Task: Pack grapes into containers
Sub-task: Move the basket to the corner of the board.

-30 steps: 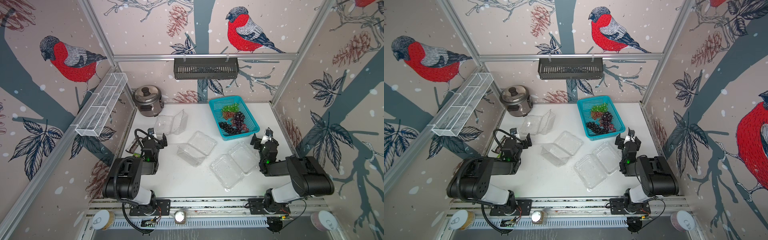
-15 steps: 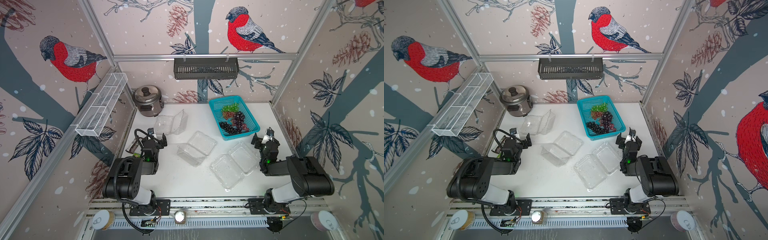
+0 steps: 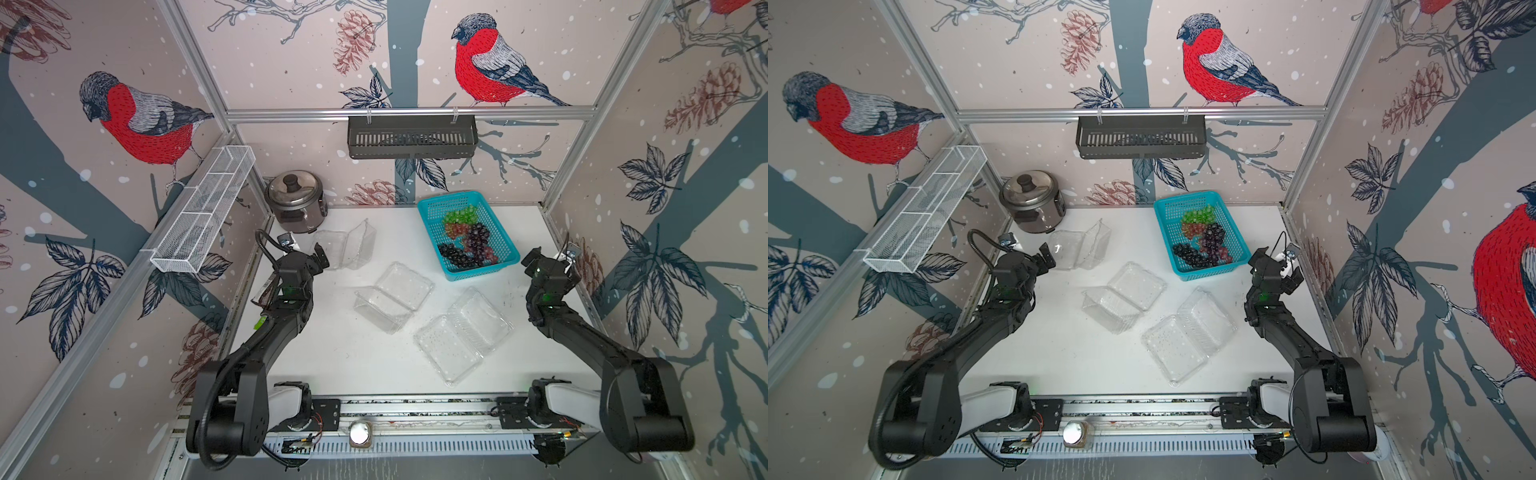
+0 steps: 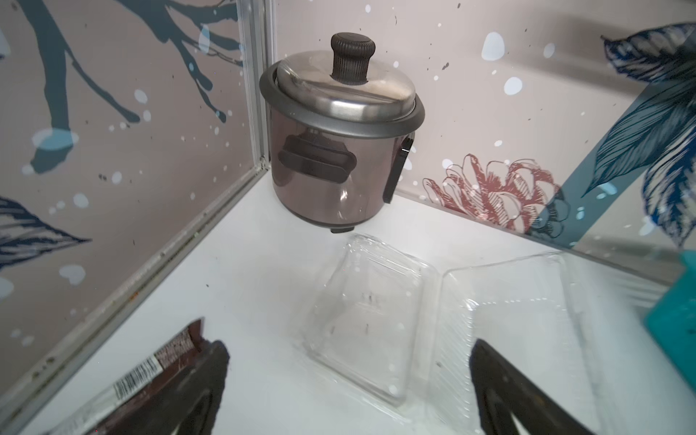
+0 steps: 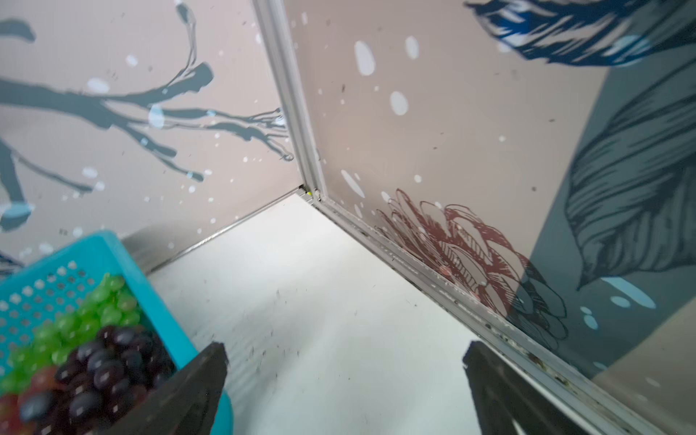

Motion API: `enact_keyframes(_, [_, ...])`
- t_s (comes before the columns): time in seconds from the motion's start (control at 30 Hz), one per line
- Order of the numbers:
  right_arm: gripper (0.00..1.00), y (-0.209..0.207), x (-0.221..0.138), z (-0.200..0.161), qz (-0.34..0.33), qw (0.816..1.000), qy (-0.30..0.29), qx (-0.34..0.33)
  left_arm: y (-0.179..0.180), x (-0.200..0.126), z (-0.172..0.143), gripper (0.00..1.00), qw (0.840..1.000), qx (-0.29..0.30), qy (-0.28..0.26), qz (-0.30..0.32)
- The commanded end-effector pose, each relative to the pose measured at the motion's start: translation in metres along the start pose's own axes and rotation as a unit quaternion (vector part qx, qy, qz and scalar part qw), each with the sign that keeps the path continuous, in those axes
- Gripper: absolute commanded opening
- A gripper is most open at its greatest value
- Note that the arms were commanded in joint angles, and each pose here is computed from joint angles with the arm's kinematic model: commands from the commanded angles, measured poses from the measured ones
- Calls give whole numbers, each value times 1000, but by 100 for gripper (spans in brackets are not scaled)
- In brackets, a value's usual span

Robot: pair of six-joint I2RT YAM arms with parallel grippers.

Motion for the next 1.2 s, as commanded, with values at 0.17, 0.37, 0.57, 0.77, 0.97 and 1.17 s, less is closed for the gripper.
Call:
enact_keyframes(0.17, [99,11,-12,-16,60,995,84,16,-17,-29,4,98,983,-159,83,-30])
enact_keyframes(0.37, [99,54,-26,-17,130,982,134,-24,-60,-40,3,98,973,-164,116,-111])
enact_keyframes(0.57, [99,103,-38,-50,174,957,226,-61,-112,-39,-5,98,960,-166,129,-184])
enact_keyframes(0.77, [99,131,-41,-87,170,938,297,-53,-163,-37,-9,98,945,-165,142,-244])
enact_keyframes(0.97, [99,121,-38,-97,129,940,310,-57,-194,-27,-9,98,933,-152,183,-271])
enact_keyframes(1.17, [91,109,-32,-108,123,932,339,-38,-206,-26,-22,98,924,-156,203,-285])
Point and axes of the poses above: each gripper's point midway between its finger pads, its own x axis out along the fingers, its own y axis along the line the jaws close on, z = x × y, the point moved 4 cm from there along -x, back along the fingers, and after that the axes turned 3 degrees about x, right-handed, at the moved point
